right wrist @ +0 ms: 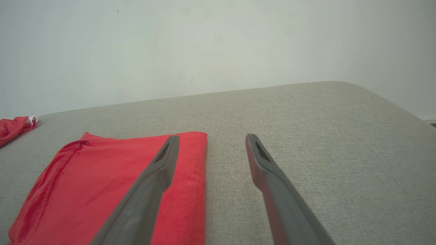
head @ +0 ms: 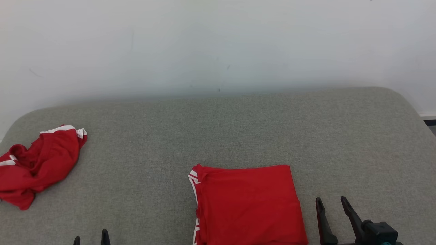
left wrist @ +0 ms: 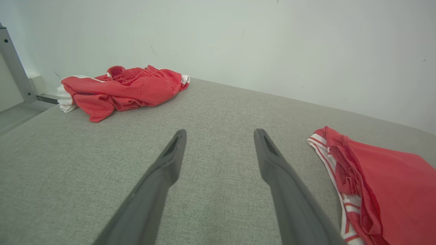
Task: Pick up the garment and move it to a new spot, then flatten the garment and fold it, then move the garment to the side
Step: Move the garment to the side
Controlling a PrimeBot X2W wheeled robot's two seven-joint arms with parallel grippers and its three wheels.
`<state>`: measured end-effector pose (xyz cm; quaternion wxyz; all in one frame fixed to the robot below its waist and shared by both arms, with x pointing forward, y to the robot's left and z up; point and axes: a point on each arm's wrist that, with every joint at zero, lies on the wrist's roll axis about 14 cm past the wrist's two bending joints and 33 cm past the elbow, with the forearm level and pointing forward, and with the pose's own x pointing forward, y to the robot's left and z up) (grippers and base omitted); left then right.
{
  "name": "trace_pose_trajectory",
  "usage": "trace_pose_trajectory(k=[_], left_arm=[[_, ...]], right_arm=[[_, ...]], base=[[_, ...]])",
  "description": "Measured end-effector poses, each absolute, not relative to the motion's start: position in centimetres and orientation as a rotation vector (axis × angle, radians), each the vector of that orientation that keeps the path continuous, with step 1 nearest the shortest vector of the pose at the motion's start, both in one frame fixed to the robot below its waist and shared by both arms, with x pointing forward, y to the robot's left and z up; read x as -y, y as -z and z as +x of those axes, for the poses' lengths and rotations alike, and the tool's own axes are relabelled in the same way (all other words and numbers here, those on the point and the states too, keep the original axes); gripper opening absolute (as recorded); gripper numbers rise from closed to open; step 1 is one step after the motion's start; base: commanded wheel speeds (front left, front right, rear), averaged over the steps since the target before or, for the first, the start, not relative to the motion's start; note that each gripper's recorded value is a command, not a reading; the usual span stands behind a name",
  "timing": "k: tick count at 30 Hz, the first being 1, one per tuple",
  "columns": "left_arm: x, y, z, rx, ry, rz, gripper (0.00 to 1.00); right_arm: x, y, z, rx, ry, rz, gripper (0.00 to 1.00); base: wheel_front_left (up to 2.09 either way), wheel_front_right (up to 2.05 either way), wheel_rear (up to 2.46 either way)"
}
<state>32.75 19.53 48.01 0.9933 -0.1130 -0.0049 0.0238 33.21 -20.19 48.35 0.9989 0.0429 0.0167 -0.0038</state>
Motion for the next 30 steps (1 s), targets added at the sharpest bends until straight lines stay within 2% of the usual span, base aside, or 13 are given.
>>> trace_pose_trajectory(k=[9, 16, 25, 30], left_arm=[[-19.7, -48.0, 32.8, 0.01, -0.052, -0.225, 1.0], [-19.8, -48.2, 32.5, 0.017, -0.058, -0.225, 1.0], [-20.2, -48.3, 31.7, 0.022, -0.075, -0.228, 1.0], [-20.1, -47.8, 31.1, 0.007, -0.074, -0.234, 1.0]], right_arm=[[19.7, -48.6, 33.5, -0.026, -0.008, 0.085, 1.0], [18.2, -49.1, 34.2, -0.053, -0.073, 0.079, 1.0], [19.8, -45.6, 34.9, -0.502, -0.103, 0.028, 1.0], [20.4, -45.1, 35.8, -0.672, -0.099, 0.009, 1.0]], base=[[0.0, 0.0, 0.0], [0.0, 0.0, 0.0], [0.0, 0.0, 0.0], [0.0, 0.0, 0.0]])
